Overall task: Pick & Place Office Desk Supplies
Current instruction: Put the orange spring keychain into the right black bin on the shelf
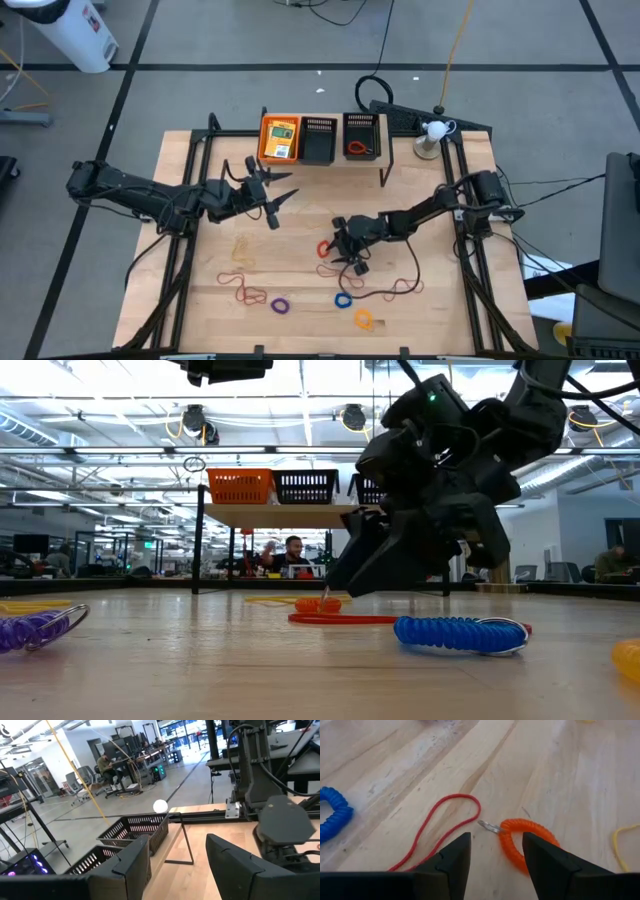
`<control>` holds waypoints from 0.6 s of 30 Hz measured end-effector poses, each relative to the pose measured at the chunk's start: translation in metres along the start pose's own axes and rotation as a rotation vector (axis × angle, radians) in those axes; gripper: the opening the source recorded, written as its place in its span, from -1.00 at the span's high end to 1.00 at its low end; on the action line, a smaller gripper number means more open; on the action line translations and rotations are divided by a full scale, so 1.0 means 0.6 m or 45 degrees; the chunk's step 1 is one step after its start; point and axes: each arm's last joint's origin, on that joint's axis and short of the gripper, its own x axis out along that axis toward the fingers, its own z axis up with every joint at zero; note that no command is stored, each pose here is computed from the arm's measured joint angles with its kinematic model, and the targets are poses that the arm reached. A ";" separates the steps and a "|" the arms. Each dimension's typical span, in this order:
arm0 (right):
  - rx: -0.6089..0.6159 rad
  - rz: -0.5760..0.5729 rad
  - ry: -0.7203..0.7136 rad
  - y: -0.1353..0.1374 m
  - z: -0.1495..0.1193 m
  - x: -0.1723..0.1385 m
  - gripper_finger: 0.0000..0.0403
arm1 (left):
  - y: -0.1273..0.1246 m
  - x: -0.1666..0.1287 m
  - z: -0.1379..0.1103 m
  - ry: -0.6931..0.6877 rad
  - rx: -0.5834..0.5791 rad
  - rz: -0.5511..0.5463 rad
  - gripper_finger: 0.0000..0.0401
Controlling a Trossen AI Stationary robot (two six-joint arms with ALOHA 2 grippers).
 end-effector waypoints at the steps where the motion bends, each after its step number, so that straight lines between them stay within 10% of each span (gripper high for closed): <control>1: -0.010 0.000 -0.005 0.001 0.001 0.000 0.17 | 0.000 0.000 0.000 0.000 0.000 0.000 0.03; 18: -0.134 -0.011 -0.051 0.001 0.006 0.002 0.30 | 0.000 0.000 0.000 -0.002 -0.001 0.000 0.03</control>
